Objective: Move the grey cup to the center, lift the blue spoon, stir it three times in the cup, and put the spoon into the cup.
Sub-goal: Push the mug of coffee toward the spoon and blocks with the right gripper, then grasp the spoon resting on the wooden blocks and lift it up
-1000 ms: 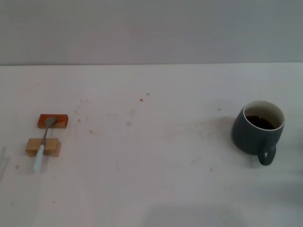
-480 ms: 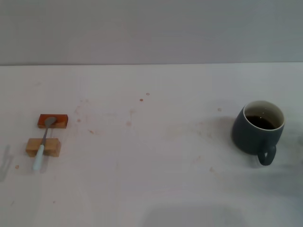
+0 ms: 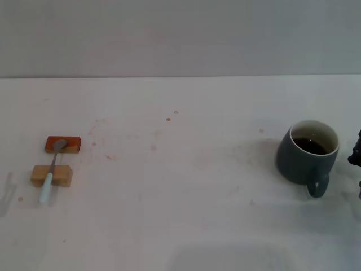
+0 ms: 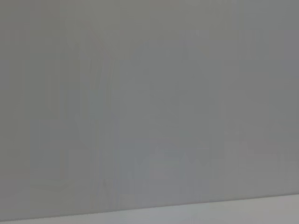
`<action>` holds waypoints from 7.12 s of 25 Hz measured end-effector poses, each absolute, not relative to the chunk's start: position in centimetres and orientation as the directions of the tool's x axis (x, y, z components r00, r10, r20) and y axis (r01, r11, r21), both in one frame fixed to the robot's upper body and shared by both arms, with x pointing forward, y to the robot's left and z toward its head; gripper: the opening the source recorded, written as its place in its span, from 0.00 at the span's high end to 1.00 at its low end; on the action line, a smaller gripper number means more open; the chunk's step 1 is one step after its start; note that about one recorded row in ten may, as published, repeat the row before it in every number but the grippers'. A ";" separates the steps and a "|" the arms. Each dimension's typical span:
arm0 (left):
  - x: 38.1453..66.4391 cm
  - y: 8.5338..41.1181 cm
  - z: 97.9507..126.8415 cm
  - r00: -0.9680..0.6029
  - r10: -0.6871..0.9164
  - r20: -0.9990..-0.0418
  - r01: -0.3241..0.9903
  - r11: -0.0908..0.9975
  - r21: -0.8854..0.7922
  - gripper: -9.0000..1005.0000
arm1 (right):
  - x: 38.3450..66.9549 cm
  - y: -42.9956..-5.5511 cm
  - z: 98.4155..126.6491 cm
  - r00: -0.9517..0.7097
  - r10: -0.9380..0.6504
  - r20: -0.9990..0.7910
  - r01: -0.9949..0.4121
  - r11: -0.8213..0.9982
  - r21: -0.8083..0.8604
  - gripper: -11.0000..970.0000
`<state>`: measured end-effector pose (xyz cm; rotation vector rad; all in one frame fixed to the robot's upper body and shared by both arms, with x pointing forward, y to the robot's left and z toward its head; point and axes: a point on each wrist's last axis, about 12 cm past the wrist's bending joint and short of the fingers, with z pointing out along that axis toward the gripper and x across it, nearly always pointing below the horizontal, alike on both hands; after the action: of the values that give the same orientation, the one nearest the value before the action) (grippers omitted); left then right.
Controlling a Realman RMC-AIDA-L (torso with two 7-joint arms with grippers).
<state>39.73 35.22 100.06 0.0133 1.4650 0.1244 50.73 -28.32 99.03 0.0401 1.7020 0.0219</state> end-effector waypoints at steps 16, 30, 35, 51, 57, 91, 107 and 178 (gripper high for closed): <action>39.7 35.2 100.0 0.099 0.093 -0.991 -0.076 0.993 0.086 0.17 | 50.8 -26.1 99.0 -0.146 0.029 -0.989 -0.094 0.995 0.043 0.99; 40.0 35.1 100.1 0.105 0.091 -0.990 -0.069 0.994 0.084 0.17 | 51.2 -23.1 99.1 -0.175 0.023 -0.984 -0.215 0.975 0.061 0.99; 40.0 35.0 100.1 0.104 0.091 -0.990 -0.068 0.994 0.084 0.17 | 51.2 -22.3 99.1 -0.176 0.029 -0.984 -0.243 0.967 0.072 0.99; 40.0 35.1 100.1 0.103 0.092 -0.990 -0.069 0.994 0.085 0.17 | 51.4 -20.0 99.8 -0.157 0.021 -0.987 -0.340 0.937 0.074 0.99; 39.9 35.1 100.0 0.100 0.093 -0.991 -0.070 0.994 0.087 0.17 | 52.0 -21.4 99.6 -0.164 0.002 -0.986 -0.291 0.956 0.050 0.99; 40.0 35.2 100.0 0.099 0.092 -0.991 -0.074 0.994 0.085 0.18 | 53.9 -17.9 100.5 -0.206 -0.023 -0.978 -0.397 0.916 0.062 0.99; 40.1 35.1 100.1 0.102 0.091 -0.991 -0.073 0.994 0.084 0.18 | 53.6 -14.5 101.3 -0.215 -0.023 -0.976 -0.499 0.862 0.089 0.99; 38.8 30.9 97.8 -0.067 0.006 -0.998 0.173 0.985 -0.006 0.19 | 47.4 -31.6 101.3 0.129 -0.028 -0.991 0.090 0.996 -0.017 0.99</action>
<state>38.78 30.91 97.75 0.1377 1.6334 -0.1378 47.41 -31.56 101.26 0.0509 1.4386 -0.0860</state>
